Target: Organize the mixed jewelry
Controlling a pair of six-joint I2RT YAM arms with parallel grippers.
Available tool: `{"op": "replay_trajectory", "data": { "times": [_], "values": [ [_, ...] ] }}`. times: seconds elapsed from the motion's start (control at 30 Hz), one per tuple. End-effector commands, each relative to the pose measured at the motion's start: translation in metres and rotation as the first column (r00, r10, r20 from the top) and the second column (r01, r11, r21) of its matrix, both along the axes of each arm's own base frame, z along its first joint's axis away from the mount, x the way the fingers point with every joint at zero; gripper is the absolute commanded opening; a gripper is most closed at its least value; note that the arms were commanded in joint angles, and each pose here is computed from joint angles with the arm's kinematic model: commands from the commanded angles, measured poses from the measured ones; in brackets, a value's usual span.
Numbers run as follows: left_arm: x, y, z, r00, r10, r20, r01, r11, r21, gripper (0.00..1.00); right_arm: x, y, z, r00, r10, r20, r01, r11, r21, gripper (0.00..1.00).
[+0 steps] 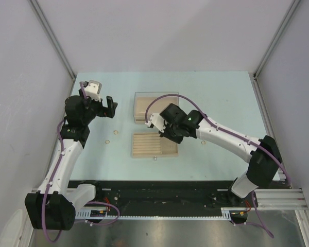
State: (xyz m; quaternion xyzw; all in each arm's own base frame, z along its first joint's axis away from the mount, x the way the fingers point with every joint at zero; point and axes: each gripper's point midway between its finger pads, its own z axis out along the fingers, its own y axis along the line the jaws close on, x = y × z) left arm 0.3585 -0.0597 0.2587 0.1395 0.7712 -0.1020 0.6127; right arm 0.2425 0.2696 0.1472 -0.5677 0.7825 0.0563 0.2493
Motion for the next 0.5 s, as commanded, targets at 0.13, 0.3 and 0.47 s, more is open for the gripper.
{"op": "replay_trajectory", "data": {
  "times": [0.13, 0.3, 0.47],
  "values": [
    [-0.001, 0.001, 0.008, 0.999, -0.006, 0.046, 0.005, 1.0, 0.022, 1.0, -0.002, 0.005, -0.01, 1.0, 0.01, 0.002, -0.01, 1.0, -0.02, 0.0],
    [-0.001, 0.001, 0.007, 0.999, -0.007, 0.045, 0.006, 1.0, 0.023, 1.0, -0.004, 0.005, -0.011, 1.0, 0.016, 0.003, -0.016, 1.0, -0.021, 0.0],
    [0.0, 0.001, 0.006, 0.999, -0.007, 0.042, 0.006, 1.0, 0.023, 1.0, -0.004, 0.005, -0.016, 1.0, 0.019, 0.005, -0.019, 0.999, -0.033, 0.0]
  ]
}}
